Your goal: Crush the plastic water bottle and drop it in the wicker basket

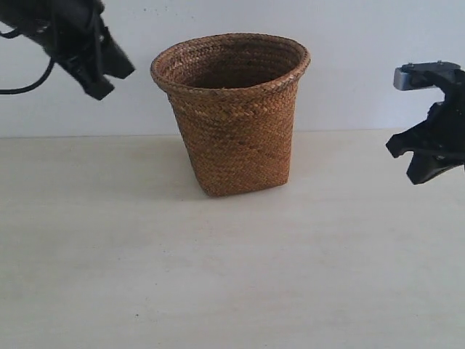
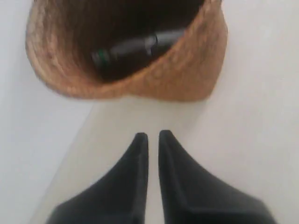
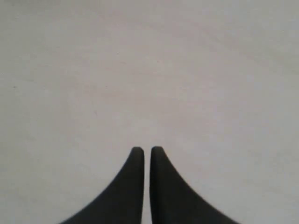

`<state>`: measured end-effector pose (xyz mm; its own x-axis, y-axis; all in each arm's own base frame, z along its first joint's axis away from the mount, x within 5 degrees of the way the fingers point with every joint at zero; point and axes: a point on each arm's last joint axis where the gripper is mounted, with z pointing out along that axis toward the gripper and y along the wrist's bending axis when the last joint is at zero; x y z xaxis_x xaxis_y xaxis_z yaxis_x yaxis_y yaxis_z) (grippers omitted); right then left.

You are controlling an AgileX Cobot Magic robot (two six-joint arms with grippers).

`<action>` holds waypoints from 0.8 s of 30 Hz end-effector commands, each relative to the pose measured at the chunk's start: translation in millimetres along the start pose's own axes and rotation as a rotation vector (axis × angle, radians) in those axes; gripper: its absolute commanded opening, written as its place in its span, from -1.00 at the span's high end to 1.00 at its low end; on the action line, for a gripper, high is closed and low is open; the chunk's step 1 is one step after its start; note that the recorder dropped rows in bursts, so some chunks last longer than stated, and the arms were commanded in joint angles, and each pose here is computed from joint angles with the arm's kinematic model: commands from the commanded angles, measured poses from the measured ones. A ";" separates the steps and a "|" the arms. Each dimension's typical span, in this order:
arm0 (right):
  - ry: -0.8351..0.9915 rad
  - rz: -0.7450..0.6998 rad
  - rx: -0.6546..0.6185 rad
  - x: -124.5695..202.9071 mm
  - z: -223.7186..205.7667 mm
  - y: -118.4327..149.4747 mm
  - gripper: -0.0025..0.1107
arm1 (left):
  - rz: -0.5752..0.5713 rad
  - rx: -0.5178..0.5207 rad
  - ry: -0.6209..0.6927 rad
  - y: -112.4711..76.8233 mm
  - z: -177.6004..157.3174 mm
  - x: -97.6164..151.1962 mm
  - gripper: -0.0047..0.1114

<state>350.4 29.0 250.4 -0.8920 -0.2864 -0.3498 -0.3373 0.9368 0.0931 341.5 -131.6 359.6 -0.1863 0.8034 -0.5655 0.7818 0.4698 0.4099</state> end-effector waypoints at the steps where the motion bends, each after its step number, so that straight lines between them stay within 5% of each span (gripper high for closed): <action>1: -0.019 0.013 0.124 4.8 -27.2 -10.7 0.96 | -0.206 0.011 0.209 9.1 -33.5 32.3 0.84; 9: -0.107 0.120 0.172 29.5 -88.2 -17.7 0.96 | -0.530 -0.059 0.329 11.1 -75.9 83.4 0.84; 15: -0.561 0.084 0.313 84.7 -138.8 14.3 0.96 | -0.615 -0.276 0.095 -27.7 -110.3 98.5 0.84; 24: -0.953 0.044 0.434 163.3 -162.8 47.1 0.96 | -0.643 -0.466 -0.246 -92.1 -150.0 124.1 0.84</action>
<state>154.9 -6.3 350.0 -0.3199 -0.1453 -0.9363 -0.0294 0.9892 -0.1434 173.1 -21.2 361.2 -0.4020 0.3077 -0.8624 0.2602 0.9414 0.2146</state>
